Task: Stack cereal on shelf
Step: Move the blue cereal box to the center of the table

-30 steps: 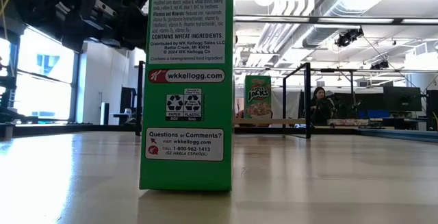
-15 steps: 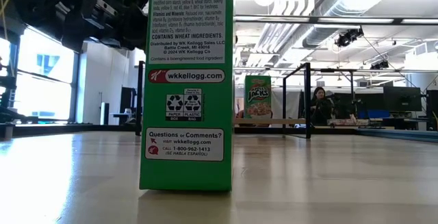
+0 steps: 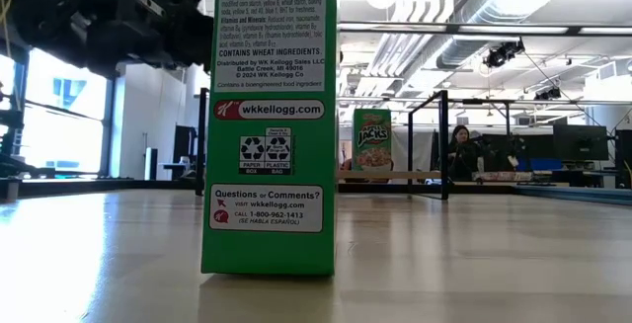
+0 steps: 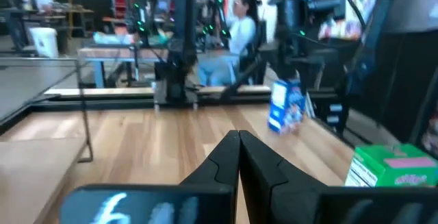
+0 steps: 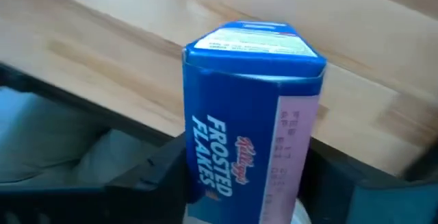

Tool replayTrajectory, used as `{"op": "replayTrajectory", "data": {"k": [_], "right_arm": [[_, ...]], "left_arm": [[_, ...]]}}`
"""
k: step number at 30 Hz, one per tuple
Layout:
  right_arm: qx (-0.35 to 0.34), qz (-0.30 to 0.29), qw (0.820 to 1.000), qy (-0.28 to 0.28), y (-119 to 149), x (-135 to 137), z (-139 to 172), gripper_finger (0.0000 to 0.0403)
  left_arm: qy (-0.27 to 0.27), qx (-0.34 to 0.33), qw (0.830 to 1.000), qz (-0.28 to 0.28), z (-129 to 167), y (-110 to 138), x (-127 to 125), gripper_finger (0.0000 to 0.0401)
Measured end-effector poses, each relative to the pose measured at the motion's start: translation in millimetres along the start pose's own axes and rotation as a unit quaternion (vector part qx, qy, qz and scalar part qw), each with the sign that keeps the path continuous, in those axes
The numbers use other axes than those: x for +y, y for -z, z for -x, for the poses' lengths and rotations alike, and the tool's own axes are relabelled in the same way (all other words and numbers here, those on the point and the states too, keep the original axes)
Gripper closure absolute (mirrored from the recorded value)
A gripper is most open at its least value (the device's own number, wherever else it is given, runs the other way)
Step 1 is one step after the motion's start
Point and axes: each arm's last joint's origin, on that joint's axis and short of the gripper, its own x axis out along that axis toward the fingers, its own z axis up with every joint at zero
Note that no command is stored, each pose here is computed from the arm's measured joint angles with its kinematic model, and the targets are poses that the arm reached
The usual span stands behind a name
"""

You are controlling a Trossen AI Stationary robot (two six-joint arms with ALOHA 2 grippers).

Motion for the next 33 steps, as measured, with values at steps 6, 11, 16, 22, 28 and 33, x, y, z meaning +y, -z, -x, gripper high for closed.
{"op": "replayTrajectory", "data": {"k": [6, 11, 16, 22, 28, 33], "right_arm": [[-0.005, 0.026, 0.999, -0.029, -9.0, 11.2, -0.2, 0.0247], [-0.008, 0.079, 0.996, -0.047, -36.5, 35.6, 14.4, 0.0253], [-0.049, 0.149, 0.987, -0.045, -86.5, 61.5, 48.1, 0.0253], [-0.117, 0.275, 0.952, -0.059, -172.2, 87.6, 86.3, 0.0252], [-0.141, 0.414, 0.899, -0.029, -255.3, 115.3, 87.9, 0.0252], [-0.128, 0.505, 0.853, 0.004, -306.8, 134.4, 73.0, 0.0252]], "left_arm": [[-0.021, -0.017, 0.999, 0.028, 18.7, 11.7, 3.2, 0.0401], [-0.028, -0.015, 0.999, 0.035, 23.5, 15.5, 4.0, 0.0401], [-0.029, -0.017, 0.999, 0.026, 23.4, 15.2, 4.0, 0.0401], [-0.028, -0.013, 0.999, 0.023, 23.4, 15.9, 4.0, 0.0401], [-0.004, -0.011, 1.000, 0.026, 23.4, 16.0, 2.6, 0.0401], [0.001, -0.009, 1.000, 0.027, 23.3, 16.4, 2.2, 0.0401]]}}
